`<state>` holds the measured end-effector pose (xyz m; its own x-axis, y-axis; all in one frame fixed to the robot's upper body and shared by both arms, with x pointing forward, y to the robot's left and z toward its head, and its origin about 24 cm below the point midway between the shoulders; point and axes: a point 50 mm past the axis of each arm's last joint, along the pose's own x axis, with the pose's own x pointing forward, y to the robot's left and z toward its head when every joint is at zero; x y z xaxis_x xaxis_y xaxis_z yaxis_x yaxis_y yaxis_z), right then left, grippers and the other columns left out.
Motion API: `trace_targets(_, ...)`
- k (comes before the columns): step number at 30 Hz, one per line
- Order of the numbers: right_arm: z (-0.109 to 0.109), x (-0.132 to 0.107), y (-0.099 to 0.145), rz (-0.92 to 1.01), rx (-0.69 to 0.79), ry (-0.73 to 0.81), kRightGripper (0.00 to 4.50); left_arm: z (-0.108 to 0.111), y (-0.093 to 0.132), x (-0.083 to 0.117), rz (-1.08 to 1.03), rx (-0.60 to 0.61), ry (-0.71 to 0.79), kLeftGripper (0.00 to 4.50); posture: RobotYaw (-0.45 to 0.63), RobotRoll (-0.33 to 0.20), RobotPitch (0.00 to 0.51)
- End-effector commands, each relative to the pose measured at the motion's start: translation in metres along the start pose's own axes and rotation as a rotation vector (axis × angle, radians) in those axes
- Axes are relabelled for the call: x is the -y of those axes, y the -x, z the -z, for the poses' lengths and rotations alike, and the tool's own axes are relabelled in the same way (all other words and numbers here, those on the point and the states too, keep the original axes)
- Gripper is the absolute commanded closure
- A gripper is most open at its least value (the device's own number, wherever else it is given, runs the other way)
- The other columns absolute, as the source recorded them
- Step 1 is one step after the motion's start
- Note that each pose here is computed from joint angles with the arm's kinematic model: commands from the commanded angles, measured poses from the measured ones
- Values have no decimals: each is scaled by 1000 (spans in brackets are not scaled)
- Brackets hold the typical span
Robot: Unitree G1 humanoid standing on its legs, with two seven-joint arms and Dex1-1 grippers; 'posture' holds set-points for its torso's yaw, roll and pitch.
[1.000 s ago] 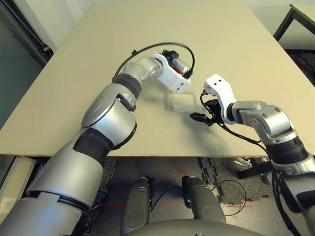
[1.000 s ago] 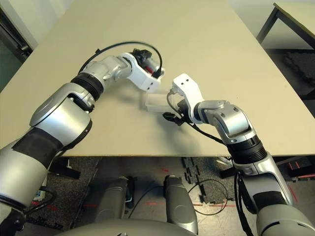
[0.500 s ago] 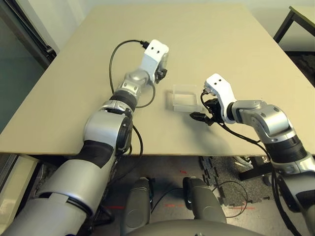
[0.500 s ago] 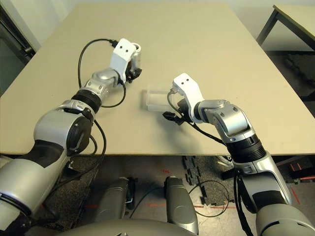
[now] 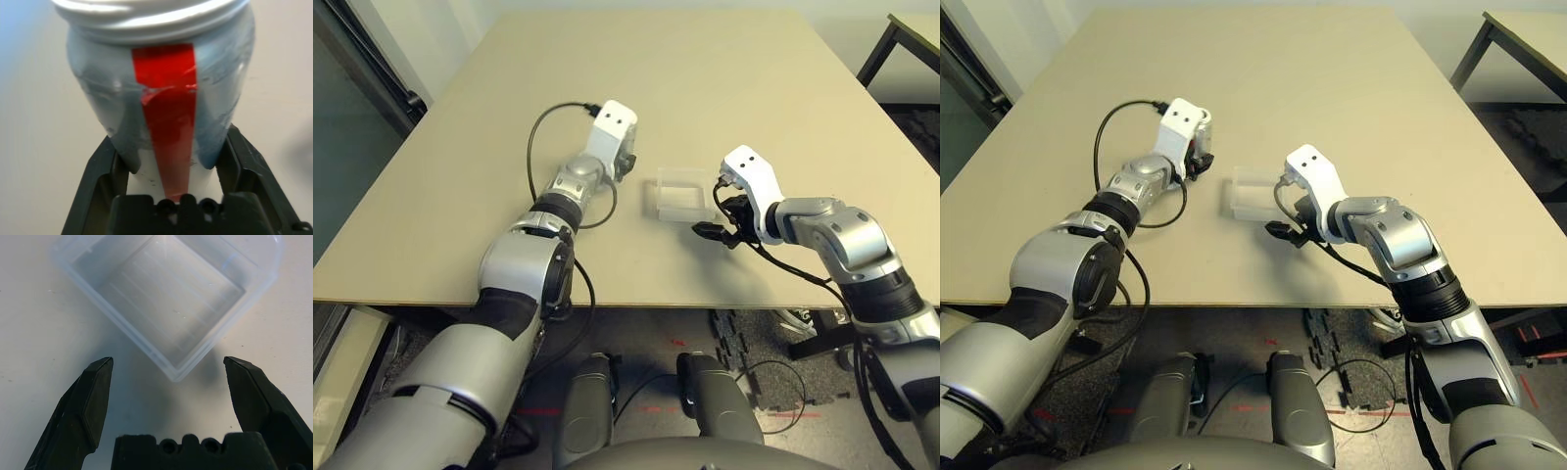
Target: Pour the medicine from the bottle into the box.
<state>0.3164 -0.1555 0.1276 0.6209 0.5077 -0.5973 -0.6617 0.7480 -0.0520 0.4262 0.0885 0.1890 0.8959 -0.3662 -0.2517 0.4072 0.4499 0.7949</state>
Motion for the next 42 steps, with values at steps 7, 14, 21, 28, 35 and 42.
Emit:
trace_targets(7, -3, 4, -2, 21, 13, 4, 0, -31, -4, 14, 69, 48, -1070, 1807, -87, 0, 93)
trace_targets(14, -6, 5, -4, 25, 26, -3, 0, -30, -7, 28, 74, 82, -1361, 1807, -104, 0, 94)
trace_targets(21, -7, 6, -4, 25, 30, -2, 0, -37, -8, 26, 47, 98, -1360, 1807, -98, 0, 88)
trace_targets(28, -8, 6, -6, 22, 31, 2, 0, -38, -7, 26, 46, 105, -1299, 1807, -91, 0, 83)
trace_targets(35, -6, 7, -7, 21, 27, 1, 0, -35, -6, 19, 48, 73, -760, 1807, -88, 0, 77)
trace_targets(42, -4, 9, -5, 25, 21, 4, 0, 6, -3, 7, -64, 54, 850, 1807, -88, 0, 70)
